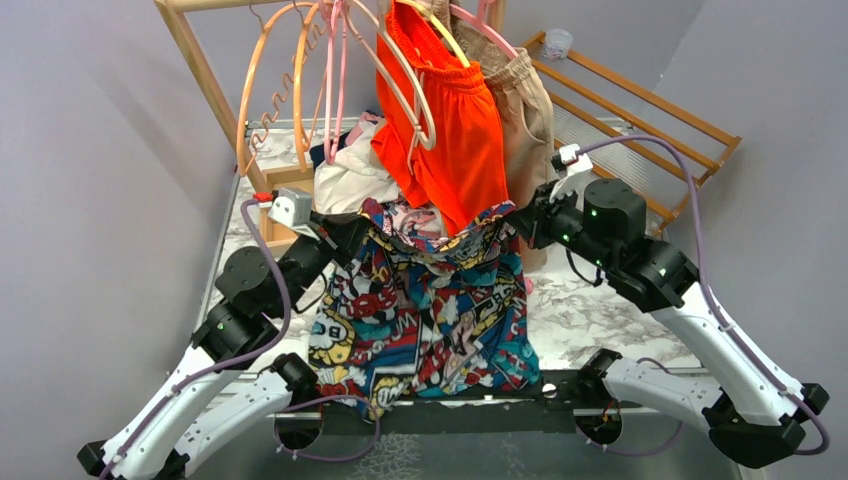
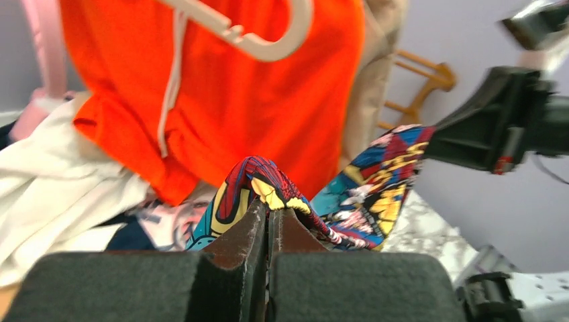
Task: Place the shorts on the hanger
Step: Adjust the shorts at the center of the board.
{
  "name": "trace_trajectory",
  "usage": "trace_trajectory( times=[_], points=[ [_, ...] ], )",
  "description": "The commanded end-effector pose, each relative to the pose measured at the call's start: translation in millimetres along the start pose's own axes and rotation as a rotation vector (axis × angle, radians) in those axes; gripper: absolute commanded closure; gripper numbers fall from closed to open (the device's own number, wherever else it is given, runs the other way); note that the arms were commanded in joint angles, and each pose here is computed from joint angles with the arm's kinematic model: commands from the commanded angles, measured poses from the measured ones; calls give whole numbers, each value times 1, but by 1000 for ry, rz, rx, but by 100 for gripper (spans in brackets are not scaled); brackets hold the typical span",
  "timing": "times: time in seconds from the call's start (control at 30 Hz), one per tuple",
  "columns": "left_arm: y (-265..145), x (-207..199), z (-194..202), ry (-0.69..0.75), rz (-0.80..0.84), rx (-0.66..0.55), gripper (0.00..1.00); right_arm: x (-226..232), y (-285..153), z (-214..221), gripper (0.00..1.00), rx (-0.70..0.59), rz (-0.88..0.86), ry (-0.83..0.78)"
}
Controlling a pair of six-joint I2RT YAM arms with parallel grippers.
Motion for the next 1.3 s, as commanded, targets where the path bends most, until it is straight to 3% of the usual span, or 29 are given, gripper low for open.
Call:
trace_trajectory(
  times=[0.0,0.13,0.2,0.57,0.8,0.93,1.03,1.13,1.27],
  points=[
    [-4,20,-29,16,-191,-117,100,-7,-15,-43,99,-199,110,-4],
    [2,17,-59,78,-204,-165,100,2,-29,-71,99,-295,77,-40],
    [6,17,-56,89,-201,-142,100,0,-24,-65,99,-275,76,-43],
    [-8,53,83,-40,-357,147,100,-35,27,55,99,-6,167,103],
    [-17,70,116,-50,-470,223,100,-45,37,88,99,67,199,154],
    [-15,63,102,-39,-442,235,100,-39,29,77,99,65,168,122],
    [-15,40,72,-31,-270,223,100,-22,9,52,99,57,61,52],
    [-24,5,27,-38,-20,136,100,2,-30,11,99,-64,-101,-19],
    [-51,-32,-33,-33,244,-78,100,31,-88,-41,99,-277,-277,-78]
  ],
)
Point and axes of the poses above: each gripper's point midway between its finger pads, its own y axis out along the fingers, its own x axis along the line the jaws close on, z = x × y, the point moved 6 cm from there along -y, back along the fingers, and after that the axes turned 5 degrees about y, right-handed, at the moved point
